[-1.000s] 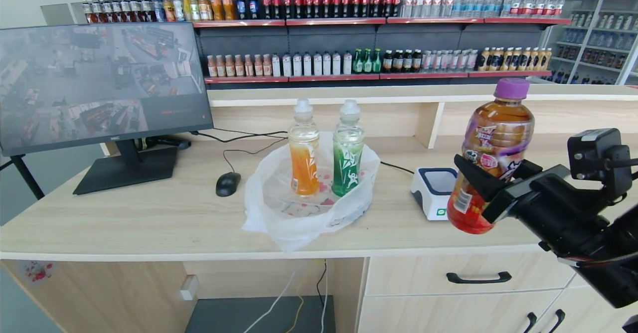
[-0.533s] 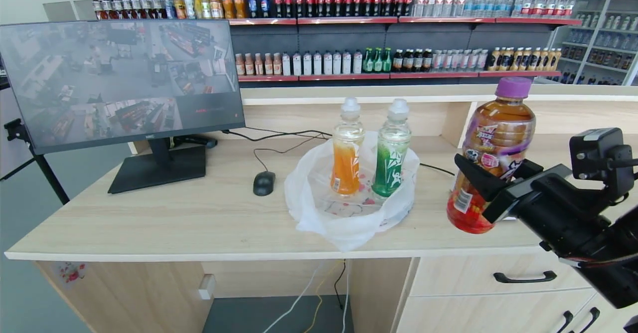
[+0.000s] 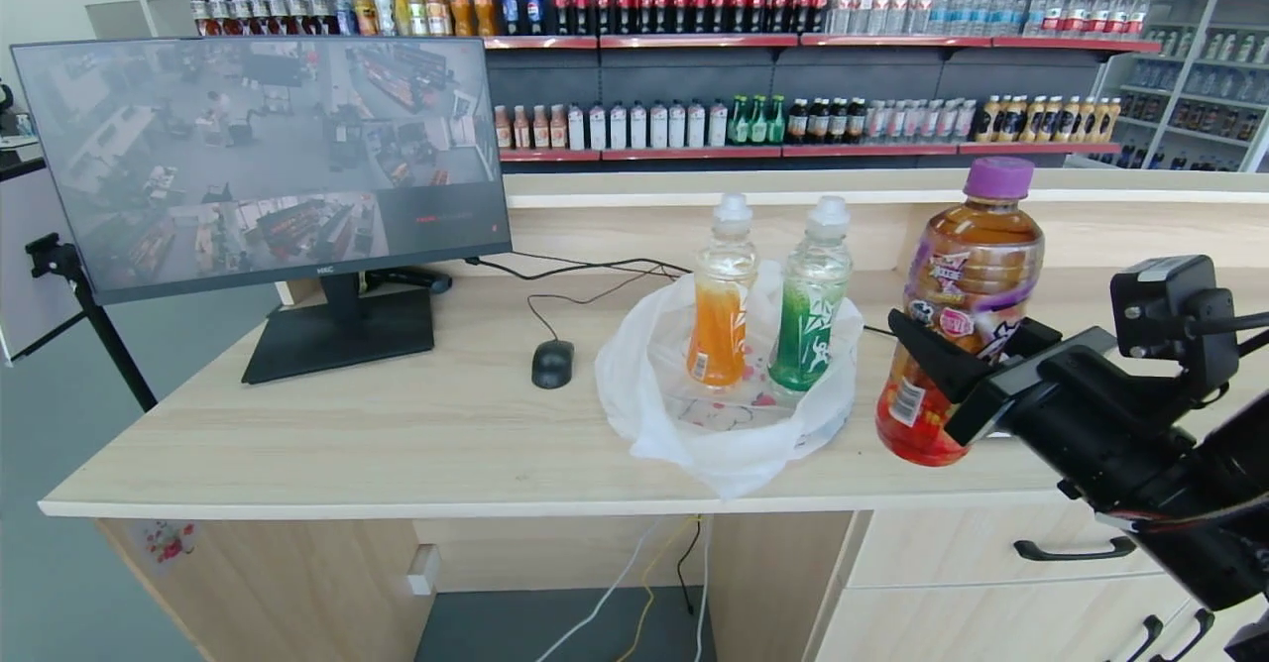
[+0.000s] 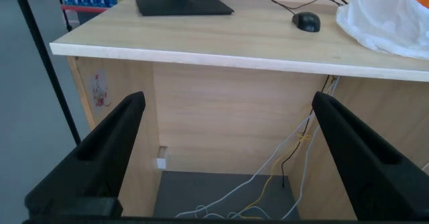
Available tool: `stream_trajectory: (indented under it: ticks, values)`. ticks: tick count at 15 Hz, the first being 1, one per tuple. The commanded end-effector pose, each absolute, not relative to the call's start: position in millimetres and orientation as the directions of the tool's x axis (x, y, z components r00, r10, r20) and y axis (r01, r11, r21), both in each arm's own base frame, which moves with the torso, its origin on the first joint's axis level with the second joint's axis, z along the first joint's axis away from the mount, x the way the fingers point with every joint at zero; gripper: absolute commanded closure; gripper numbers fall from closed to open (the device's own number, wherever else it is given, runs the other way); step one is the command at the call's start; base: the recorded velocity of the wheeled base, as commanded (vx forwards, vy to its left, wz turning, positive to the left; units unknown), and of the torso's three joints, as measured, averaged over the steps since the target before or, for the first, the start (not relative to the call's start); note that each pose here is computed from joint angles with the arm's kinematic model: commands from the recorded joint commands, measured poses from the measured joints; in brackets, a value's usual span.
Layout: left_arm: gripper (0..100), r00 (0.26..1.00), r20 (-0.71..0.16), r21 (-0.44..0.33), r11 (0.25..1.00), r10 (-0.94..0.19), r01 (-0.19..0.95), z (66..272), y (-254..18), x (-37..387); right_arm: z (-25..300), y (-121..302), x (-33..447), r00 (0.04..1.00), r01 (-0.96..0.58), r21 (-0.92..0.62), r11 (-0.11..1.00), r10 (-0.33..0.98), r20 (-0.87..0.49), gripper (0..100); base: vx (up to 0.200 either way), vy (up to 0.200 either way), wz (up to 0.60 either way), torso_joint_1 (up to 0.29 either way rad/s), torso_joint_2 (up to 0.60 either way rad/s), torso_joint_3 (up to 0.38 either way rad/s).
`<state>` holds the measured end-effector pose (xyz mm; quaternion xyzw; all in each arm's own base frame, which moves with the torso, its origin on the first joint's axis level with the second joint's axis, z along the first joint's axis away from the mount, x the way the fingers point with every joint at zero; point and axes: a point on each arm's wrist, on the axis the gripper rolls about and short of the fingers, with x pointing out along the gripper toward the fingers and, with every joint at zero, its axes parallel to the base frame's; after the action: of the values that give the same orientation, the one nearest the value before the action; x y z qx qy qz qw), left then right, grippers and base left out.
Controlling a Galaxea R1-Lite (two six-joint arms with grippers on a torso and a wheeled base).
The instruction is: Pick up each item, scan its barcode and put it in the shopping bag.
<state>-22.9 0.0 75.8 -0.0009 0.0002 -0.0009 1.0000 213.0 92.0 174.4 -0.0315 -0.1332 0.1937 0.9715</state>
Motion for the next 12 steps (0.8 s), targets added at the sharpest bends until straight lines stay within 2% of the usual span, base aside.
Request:
stream_trajectory:
  ticks: [1, 12]
  values:
    - [0, 1.0, 0.0, -0.003, 1.0, -0.002, 0.002, 76, 0, -23, 174, 96, 219, 0.888, -0.372, -0.113, 0.921, 0.389, 0.246, 100, 0.0, 0.0, 0.0, 0.0, 0.0, 0.0]
    - [0, 1.0, -0.002, -0.003, 1.0, -0.002, 0.002, 75, 0, -23, 163, 133, 242, 0.853, -0.456, -0.112, 0.883, 0.47, 0.227, 100, 0.0, 0.0, 0.0, 0.0, 0.0, 0.0]
